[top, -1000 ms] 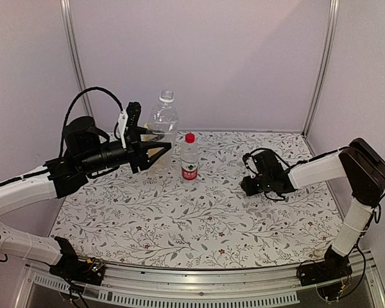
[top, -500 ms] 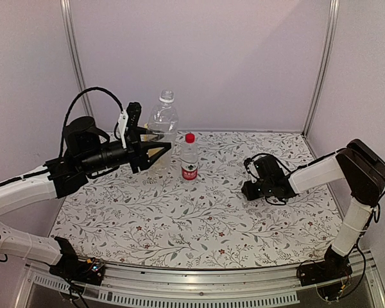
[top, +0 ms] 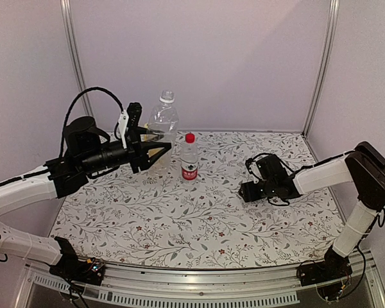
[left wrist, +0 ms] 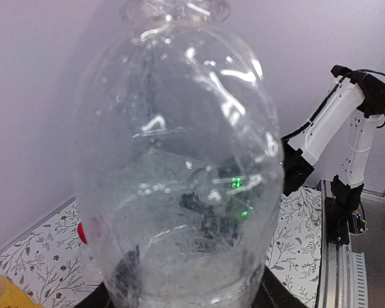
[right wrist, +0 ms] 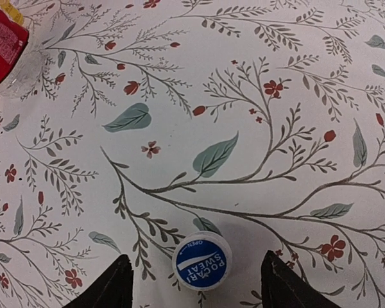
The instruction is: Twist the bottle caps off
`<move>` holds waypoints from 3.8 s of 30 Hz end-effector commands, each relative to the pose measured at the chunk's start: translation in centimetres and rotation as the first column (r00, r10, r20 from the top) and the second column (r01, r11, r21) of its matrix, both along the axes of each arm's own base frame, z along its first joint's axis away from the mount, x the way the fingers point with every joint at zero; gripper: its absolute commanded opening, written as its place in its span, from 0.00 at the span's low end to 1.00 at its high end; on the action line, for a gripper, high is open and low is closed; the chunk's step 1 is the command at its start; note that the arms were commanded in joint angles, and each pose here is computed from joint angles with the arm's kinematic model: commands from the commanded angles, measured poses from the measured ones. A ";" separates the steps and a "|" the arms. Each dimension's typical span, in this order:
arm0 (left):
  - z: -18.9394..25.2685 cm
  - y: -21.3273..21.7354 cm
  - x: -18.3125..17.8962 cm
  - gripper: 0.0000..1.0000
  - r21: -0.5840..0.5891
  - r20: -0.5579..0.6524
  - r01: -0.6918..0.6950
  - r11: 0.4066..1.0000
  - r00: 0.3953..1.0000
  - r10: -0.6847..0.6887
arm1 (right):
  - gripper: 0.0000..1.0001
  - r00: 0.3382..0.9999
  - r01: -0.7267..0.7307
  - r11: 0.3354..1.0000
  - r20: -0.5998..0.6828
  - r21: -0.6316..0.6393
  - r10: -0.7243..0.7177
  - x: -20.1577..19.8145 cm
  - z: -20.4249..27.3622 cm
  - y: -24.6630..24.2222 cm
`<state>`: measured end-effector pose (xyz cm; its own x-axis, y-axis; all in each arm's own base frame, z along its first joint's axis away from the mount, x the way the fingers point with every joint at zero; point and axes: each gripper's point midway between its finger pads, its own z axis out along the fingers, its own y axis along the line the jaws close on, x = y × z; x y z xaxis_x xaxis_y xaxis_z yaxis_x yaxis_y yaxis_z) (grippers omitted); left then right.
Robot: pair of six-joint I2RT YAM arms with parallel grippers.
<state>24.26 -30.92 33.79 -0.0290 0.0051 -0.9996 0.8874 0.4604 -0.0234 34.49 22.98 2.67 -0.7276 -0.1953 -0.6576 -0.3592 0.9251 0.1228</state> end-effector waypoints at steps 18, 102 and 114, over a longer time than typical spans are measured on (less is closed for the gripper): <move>-3.9 -2.6 -0.6 0.52 0.127 -0.032 0.071 0.989 0.997 -0.068 | 0.93 0.737 -0.630 0.711 0.530 0.314 0.419 -8.4 34.0 12.4; -3.6 -0.8 0.4 1.00 0.196 0.073 -0.148 0.969 0.988 0.136 | 0.00 0.947 -0.085 0.995 0.306 -0.047 0.095 9.3 18.4 4.8; -3.7 -0.9 0.4 1.00 0.201 0.072 -0.144 0.969 0.989 0.132 | 0.10 0.945 -0.103 0.992 0.304 -0.072 0.120 8.6 16.4 4.4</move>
